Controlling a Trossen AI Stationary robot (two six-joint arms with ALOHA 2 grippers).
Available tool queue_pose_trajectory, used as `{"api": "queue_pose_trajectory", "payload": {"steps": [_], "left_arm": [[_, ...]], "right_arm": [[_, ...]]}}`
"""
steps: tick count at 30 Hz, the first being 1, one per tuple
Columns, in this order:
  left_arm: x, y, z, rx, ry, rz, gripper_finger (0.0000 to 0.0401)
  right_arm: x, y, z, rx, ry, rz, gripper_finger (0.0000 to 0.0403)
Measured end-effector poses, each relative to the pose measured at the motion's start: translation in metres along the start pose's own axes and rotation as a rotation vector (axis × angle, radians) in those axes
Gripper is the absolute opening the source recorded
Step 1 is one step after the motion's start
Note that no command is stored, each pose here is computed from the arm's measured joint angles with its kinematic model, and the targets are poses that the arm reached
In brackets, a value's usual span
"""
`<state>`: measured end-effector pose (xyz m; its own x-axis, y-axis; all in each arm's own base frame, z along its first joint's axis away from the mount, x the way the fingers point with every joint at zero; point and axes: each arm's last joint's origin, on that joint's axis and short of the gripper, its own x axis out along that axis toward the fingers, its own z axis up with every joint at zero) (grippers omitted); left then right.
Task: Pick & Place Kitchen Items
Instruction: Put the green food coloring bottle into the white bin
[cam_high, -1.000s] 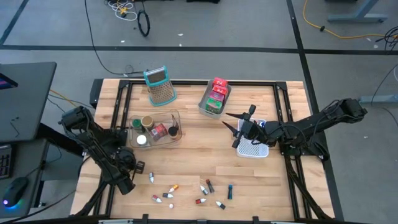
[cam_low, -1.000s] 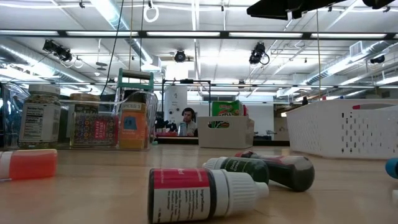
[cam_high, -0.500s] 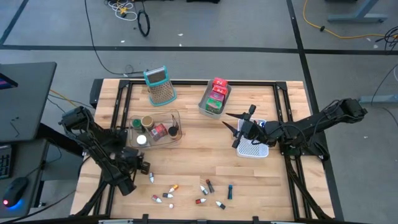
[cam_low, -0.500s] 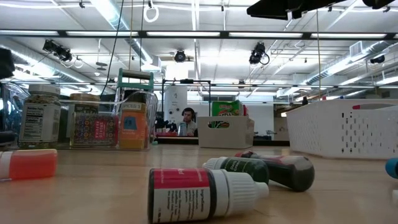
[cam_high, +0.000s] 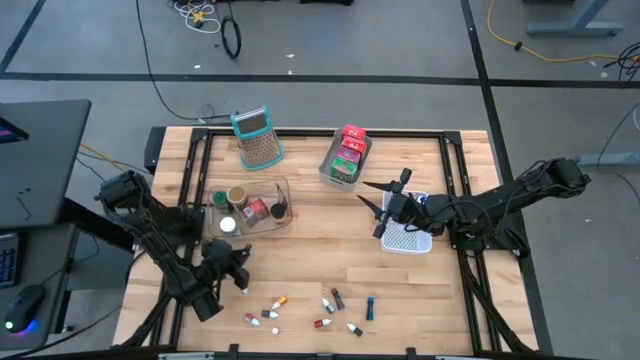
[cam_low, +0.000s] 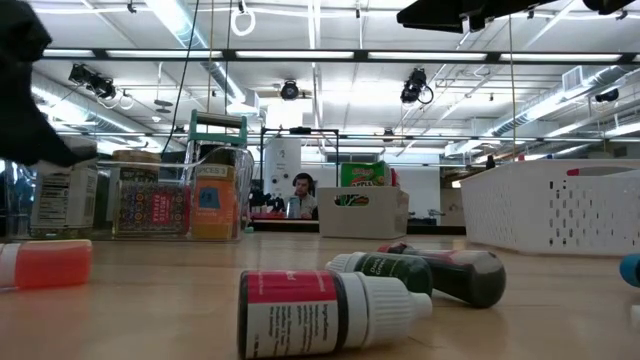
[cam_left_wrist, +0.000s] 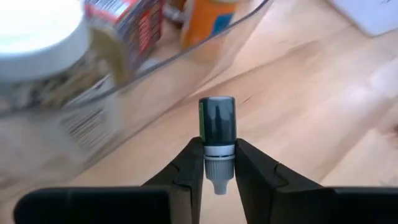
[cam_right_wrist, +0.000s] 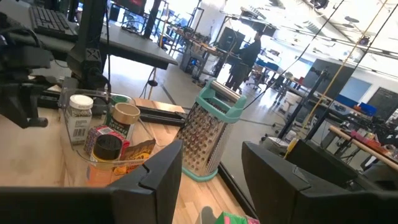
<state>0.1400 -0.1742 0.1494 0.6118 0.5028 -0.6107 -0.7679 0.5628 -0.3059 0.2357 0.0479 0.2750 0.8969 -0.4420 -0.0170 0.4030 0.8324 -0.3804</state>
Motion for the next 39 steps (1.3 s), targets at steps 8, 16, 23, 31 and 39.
{"api": "queue_pose_trajectory", "payload": {"steps": [8, 16, 23, 31, 39], "left_arm": [[0.004, -0.028, 0.018, 0.088, -0.053, -0.021, 0.0083], [0.015, -0.062, 0.042, 0.177, -0.079, -0.036, 0.0087], [0.028, -0.09, 0.072, 0.194, -0.11, -0.054, 0.0081], [0.047, -0.12, 0.106, 0.291, -0.186, -0.13, 0.0088], [0.061, -0.139, 0.138, 0.448, -0.328, -0.194, 0.0086]], "right_arm": [[0.0, 0.0, 0.0, 0.0, 0.0, 0.0, 0.0176], [0.0, 0.0, 0.0, 0.001, -0.001, 0.0, 0.0176], [0.0, 0.0, 0.0, 0.001, -0.001, 0.0, 0.0176], [0.0, 0.004, 0.001, 0.027, -0.044, 0.126, 0.0176], [0.002, 0.007, 0.002, 0.131, -0.132, 0.438, 0.0176]]}}
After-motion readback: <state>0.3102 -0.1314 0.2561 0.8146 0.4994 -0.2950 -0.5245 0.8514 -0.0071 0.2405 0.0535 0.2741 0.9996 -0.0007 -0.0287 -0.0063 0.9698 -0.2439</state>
